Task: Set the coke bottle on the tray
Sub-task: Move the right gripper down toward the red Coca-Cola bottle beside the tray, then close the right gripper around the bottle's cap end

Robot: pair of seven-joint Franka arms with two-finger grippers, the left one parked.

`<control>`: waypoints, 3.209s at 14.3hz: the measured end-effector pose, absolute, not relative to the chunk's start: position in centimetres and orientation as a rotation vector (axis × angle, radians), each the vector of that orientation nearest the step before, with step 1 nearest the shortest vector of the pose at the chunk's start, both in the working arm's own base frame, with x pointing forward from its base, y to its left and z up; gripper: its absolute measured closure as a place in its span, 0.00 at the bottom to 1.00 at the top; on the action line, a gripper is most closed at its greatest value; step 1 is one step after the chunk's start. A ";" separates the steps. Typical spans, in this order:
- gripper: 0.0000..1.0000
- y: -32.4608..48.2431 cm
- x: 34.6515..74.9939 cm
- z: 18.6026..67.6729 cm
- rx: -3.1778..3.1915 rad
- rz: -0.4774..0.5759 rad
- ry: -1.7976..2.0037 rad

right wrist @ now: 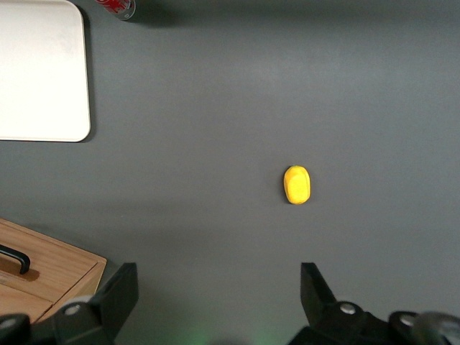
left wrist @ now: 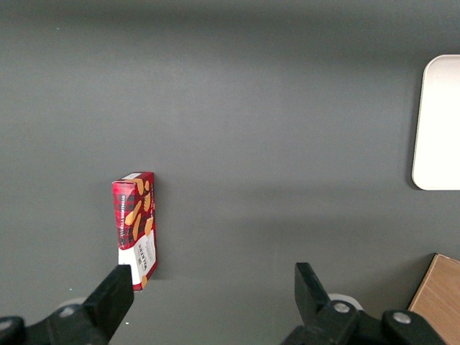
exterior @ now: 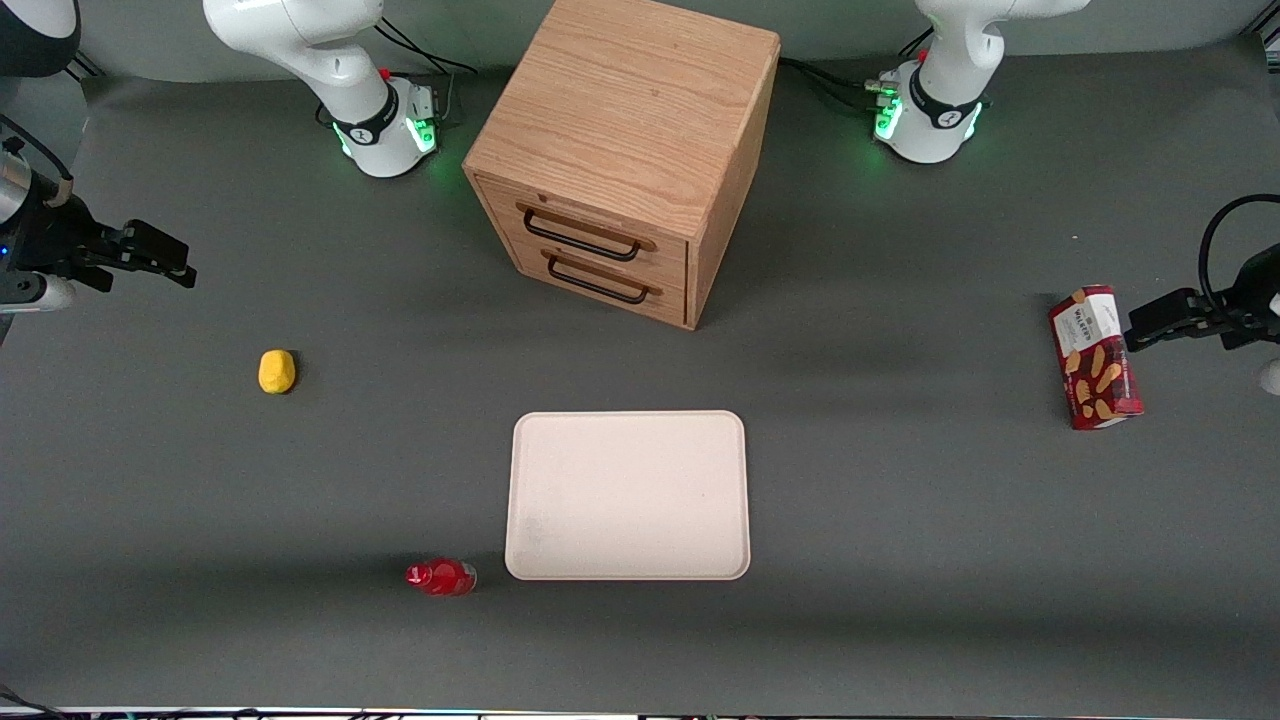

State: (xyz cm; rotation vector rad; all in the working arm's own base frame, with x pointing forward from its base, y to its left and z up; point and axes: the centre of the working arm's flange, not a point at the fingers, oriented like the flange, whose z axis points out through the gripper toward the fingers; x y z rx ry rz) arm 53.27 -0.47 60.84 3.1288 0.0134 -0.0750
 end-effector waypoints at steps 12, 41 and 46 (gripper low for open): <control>0.00 8.8 60.0 59.8 3.142 -0.048 0.184; 0.09 19.3 77.1 31.6 3.136 0.377 0.381; 0.13 19.2 77.5 30.1 3.130 0.418 0.394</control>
